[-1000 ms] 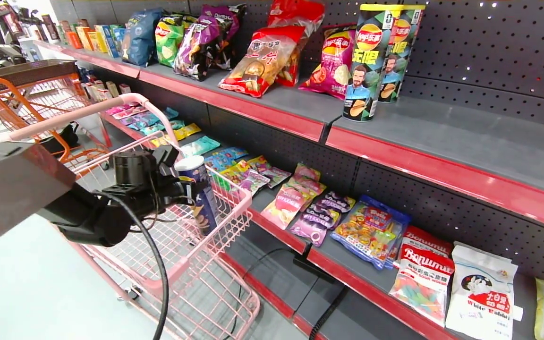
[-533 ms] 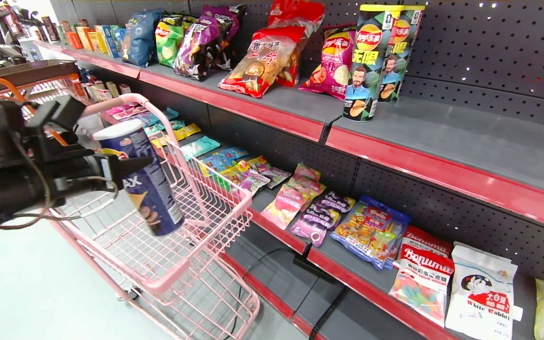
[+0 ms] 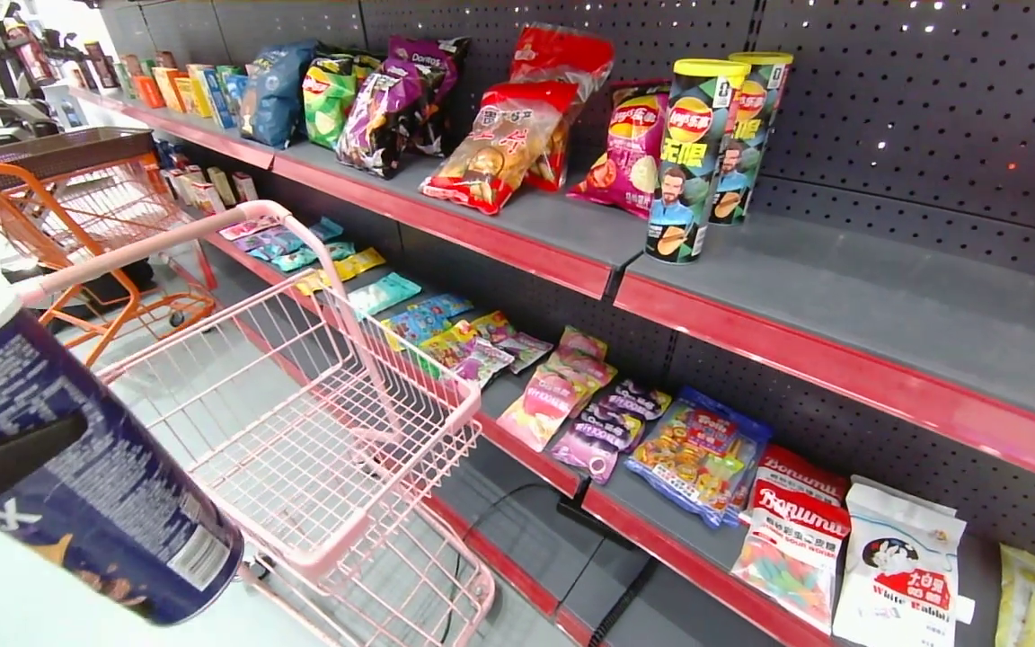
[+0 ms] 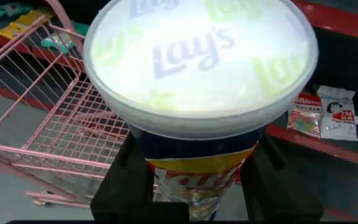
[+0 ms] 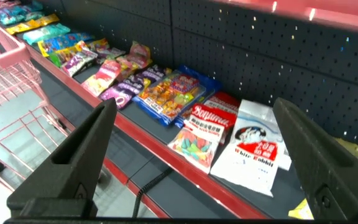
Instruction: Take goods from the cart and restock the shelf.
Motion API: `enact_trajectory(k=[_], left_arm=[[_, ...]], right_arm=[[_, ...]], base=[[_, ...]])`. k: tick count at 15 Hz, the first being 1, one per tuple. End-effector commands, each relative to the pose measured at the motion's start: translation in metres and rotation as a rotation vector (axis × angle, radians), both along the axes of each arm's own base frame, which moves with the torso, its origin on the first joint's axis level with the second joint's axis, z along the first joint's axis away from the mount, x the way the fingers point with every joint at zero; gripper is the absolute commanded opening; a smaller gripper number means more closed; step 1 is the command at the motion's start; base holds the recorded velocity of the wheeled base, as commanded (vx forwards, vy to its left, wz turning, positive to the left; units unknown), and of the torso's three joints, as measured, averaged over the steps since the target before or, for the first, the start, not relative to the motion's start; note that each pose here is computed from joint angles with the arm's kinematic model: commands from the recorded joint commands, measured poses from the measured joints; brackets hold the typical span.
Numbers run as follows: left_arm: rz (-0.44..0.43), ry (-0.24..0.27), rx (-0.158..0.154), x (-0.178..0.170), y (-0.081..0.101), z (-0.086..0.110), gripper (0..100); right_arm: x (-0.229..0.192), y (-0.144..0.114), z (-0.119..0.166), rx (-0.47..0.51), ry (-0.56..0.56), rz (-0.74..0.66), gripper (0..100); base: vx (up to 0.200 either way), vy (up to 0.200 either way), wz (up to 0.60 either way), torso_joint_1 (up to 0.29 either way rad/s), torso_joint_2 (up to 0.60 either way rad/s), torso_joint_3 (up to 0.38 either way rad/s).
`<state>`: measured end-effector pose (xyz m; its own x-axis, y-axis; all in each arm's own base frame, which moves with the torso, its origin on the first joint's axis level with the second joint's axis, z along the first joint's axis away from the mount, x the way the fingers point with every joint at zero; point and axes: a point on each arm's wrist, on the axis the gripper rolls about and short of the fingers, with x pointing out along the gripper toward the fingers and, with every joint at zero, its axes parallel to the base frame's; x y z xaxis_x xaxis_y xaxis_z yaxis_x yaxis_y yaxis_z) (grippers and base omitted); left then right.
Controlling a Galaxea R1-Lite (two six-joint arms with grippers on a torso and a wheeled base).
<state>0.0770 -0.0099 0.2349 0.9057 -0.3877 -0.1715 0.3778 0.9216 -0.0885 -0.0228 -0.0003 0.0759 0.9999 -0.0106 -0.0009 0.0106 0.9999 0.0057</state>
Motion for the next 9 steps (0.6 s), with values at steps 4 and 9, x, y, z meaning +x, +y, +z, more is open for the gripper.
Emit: enact_trajectory(k=[4,9], left_arm=[[0.004,-0.075,0.019,-0.05,0.001,-0.014,0],[0.003,-0.071,0.02,-0.055,0.001,-0.023,0]], right_arm=[[0.0,0.0,0.0,0.002,0.001,-0.002,100],[0.0,0.0,0.0,0.0,0.001,0.0,100]], base=[[0.0,0.0,0.0,0.204,-0.55,-0.355],[0.0,0.0,0.0,0.235,-0.59,-0.355]])
